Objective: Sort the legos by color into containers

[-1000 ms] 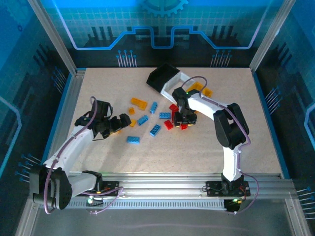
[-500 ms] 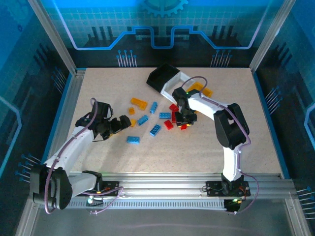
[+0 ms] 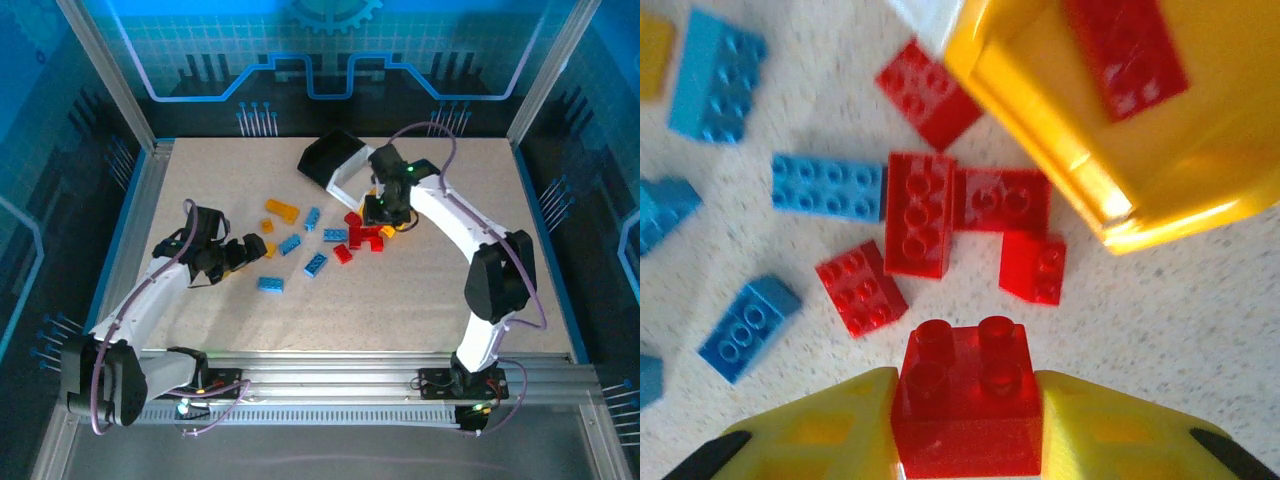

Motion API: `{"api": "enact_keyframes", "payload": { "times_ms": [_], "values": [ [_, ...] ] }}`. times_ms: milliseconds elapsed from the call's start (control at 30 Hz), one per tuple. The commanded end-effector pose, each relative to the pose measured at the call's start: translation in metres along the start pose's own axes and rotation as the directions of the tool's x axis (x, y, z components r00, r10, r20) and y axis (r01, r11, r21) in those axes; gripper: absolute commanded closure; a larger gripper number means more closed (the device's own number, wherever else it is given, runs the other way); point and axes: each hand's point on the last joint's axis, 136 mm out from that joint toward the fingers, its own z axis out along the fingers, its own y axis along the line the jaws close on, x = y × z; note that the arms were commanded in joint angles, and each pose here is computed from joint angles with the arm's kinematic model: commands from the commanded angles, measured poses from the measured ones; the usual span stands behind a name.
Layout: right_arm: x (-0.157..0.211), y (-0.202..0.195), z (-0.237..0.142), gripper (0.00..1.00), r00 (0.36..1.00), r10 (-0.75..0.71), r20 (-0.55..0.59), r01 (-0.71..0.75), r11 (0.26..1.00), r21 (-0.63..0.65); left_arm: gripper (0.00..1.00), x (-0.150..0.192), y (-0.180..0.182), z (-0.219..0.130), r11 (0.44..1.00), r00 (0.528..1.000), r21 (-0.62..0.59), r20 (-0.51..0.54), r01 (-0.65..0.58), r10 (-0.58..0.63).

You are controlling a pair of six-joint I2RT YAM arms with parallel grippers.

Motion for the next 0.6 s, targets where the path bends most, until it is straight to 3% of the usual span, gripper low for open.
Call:
{"api": "enact_keyframes", "payload": {
  "times_ms": [0,200,567],
  "values": [
    [-0.023,-0.006,-0.023,0.63,0.997,0.052,0.064,-0.05,0.998,-0.027,0.01,-0.002,-0.005,0.0,1.0,1.0,0.027,-0.015,0.013,-0.013],
    [-0.057,-0.035,-0.003,0.63,0.992,0.096,0.084,-0.098,0.995,0.025,0.01,0.002,-0.005,-0.001,1.0,0.999,0.026,-0.034,0.005,-0.004],
    [-0.08,-0.066,0.064,0.63,0.991,0.135,-0.019,-0.133,0.987,0.094,0.01,0.009,0.003,-0.007,1.0,0.998,-0.014,-0.05,-0.028,0.027]
  ]
}}
